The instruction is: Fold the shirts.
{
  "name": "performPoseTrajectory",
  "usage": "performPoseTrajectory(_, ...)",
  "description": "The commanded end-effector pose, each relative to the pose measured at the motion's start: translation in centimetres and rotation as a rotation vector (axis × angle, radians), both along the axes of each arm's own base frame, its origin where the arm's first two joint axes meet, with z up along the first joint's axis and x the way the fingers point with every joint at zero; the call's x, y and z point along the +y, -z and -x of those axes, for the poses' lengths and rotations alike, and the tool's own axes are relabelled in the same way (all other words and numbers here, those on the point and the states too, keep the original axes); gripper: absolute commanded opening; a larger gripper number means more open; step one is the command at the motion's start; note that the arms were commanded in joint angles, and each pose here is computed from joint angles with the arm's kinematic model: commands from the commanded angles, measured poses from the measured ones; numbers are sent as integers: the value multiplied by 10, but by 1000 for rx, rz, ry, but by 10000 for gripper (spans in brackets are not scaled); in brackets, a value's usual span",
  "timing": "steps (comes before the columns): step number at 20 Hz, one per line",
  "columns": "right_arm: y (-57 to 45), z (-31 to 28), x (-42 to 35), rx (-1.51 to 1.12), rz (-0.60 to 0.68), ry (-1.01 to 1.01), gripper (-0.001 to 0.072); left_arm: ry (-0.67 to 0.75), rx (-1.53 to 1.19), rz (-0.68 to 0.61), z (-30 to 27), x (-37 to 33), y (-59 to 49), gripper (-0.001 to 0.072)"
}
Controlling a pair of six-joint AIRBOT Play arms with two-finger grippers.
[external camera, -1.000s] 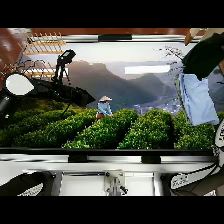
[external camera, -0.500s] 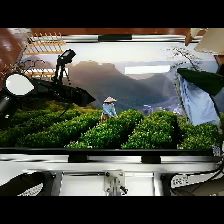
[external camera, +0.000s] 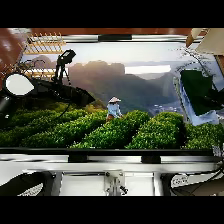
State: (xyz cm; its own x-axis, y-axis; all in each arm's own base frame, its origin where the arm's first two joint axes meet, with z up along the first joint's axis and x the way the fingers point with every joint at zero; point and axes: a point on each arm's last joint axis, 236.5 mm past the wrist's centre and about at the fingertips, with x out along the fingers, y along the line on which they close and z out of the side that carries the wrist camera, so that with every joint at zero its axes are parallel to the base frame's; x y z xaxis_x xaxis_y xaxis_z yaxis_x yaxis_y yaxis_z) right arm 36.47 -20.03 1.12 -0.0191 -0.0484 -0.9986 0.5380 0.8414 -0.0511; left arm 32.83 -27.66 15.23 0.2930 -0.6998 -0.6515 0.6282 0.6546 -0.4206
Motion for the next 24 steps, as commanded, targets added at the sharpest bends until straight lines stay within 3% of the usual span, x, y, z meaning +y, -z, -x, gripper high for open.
performPoseTrajectory(1,16,5,-4,21,16,26,486,0,-2,-1,-1,0,0,30)
performPoseTrajectory(2,15,8,-5,32,21,-4,593,0,-8,-9,-2,1,1,30)
performPoseTrajectory(5,-9,31,-23,132,96,-31,593,-18,-57,-117,-12,20,14,29)
performPoseTrajectory(7,-36,29,-28,106,128,-51,593,-71,-142,-291,-35,56,28,29)
performPoseTrajectory(10,-107,-11,-28,-138,258,-82,594,-298,-189,-533,-74,132,41,29)
performPoseTrajectory(13,-193,-80,28,-531,347,-189,594,-443,-113,-579,-88,169,42,34)
performPoseTrajectory(14,-207,-97,69,-616,307,-265,593,-463,-49,-599,-85,175,48,101)
performPoseTrajectory(16,-196,-117,154,-635,233,-417,593,-475,120,-670,-72,184,70,649)
performPoseTrajectory(17,-172,-119,184,-589,192,-446,594,-458,192,-712,-64,187,81,693)
performPoseTrajectory(21,-73,-93,299,-322,-171,-533,594,-425,326,-789,-44,193,107,693)
performPoseTrajectory(24,-55,-87,332,-272,-153,-617,594,-430,298,-774,-51,191,106,692)
